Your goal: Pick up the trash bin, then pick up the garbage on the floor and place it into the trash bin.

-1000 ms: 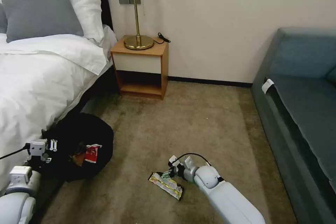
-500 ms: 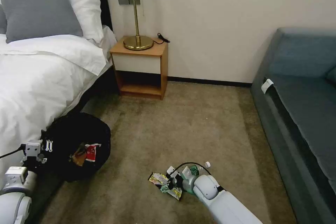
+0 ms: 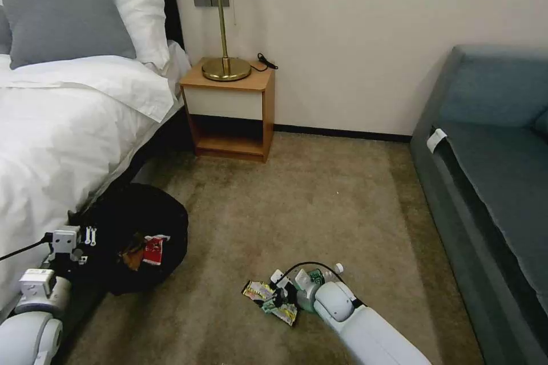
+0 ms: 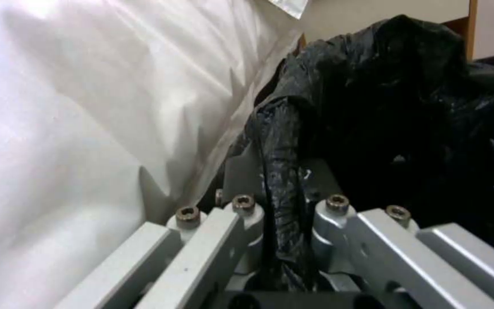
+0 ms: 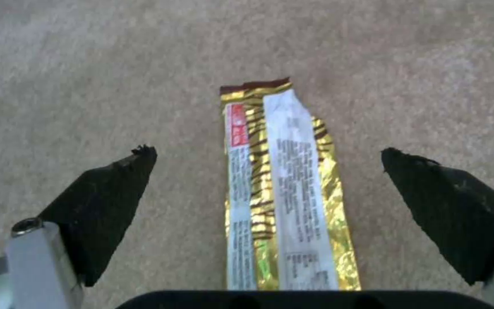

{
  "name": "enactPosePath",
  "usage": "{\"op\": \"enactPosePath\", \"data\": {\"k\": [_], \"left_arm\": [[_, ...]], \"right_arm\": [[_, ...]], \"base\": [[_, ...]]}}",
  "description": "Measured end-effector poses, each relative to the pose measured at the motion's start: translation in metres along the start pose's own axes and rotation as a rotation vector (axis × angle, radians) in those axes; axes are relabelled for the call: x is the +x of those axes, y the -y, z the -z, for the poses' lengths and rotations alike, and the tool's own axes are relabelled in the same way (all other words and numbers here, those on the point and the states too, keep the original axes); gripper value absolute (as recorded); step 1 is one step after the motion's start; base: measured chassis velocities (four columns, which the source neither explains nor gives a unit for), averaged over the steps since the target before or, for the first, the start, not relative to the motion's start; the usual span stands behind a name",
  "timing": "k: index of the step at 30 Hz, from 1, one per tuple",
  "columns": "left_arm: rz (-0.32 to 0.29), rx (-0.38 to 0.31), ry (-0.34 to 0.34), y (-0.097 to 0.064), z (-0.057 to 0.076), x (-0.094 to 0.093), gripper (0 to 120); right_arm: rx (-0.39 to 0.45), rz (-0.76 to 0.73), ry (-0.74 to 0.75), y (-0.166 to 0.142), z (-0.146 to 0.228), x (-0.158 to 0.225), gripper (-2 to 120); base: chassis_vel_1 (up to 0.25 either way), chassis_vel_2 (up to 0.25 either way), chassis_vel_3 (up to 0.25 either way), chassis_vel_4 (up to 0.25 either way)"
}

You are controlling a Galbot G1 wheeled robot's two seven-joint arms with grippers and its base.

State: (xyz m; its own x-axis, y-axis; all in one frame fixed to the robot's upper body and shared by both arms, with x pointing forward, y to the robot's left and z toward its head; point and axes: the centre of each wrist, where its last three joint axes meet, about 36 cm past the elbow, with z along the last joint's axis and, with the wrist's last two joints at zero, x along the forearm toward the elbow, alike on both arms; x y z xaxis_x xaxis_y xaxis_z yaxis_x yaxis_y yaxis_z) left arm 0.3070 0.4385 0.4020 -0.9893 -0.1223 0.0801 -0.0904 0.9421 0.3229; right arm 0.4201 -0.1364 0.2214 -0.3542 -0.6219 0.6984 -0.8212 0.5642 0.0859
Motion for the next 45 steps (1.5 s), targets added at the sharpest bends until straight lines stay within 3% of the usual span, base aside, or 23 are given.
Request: {"op": "enactPosePath", "data": {"k": [20,39,45], "left_arm": [[-0.016,0.019,-0.006,0.019,0.004,0.003,5],[-0.022,0.02,-0.019,0.017,0.001,-0.004,5],[-0.018,0.02,-0.02,0.013,-0.002,-0.005,5]], "right_arm": [[0.061,0.017,-0.088,0.018,-0.017,-0.003,100],[0.059,0.023,-0.136,0.03,-0.032,-0.017,98],[0.054,0.02,-0.138,0.035,-0.031,-0.021,87]], "base": [[0.0,0.0,0.0,0.0],[0.0,0.0,0.0,0.0],[0.0,0.0,0.0,0.0]]}}
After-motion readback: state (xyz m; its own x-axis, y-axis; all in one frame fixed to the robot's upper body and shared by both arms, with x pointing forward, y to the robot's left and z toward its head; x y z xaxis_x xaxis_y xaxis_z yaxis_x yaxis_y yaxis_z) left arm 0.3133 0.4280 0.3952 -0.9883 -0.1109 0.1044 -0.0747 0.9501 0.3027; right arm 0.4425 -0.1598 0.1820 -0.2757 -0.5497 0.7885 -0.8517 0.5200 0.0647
